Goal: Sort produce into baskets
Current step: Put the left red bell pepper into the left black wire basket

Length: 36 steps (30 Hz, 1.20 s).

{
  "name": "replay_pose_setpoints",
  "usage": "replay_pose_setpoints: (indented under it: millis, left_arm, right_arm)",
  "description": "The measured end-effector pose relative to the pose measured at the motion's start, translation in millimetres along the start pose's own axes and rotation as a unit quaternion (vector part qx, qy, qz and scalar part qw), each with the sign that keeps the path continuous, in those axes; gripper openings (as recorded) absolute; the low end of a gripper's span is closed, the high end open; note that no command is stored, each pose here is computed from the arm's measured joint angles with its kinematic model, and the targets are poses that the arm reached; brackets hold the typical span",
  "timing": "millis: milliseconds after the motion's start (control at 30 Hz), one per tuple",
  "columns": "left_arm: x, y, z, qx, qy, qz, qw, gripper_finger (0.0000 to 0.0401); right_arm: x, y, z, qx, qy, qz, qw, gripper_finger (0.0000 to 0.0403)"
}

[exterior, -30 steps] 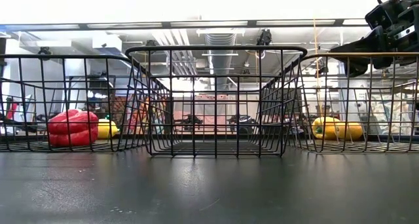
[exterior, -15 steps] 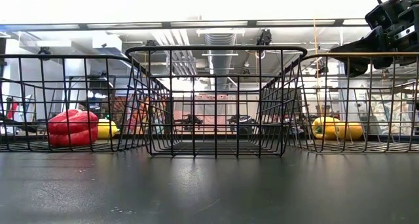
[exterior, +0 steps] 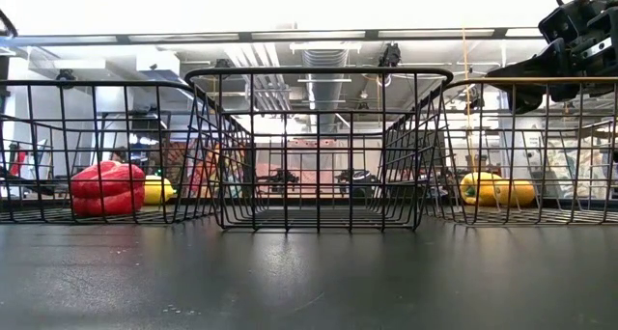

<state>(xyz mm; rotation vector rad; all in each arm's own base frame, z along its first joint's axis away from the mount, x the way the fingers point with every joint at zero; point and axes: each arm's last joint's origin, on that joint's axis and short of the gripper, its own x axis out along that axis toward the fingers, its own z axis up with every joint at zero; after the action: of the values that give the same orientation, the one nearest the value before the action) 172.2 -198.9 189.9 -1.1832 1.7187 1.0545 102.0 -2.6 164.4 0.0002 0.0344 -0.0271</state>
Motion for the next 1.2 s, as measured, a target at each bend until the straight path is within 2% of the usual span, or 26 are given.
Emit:
replay_pose_setpoints:
  millis: [367,633,900,1200]
  left_arm:
    - [18,-6,6,0.002,-0.009,0.012,1.0,0.0352]
    - [44,-11,19,0.001,0.01,-0.057,0.998,0.0352]
    - [43,-14,18,0.005,0.004,-0.072,0.997,0.0351]
    - [38,-17,11,0.033,0.031,-0.074,0.996,0.0304]
  right_arm:
    - [0,0,0,0.0,0.0,0.0,1.0,0.0011]
    - [0,0,0,0.0,0.0,0.0,1.0,0.0011]
    - [0,0,0,0.0,0.0,0.0,1.0,0.0011]
    - [0,0,0,0.0,0.0,0.0,1.0,0.0011]
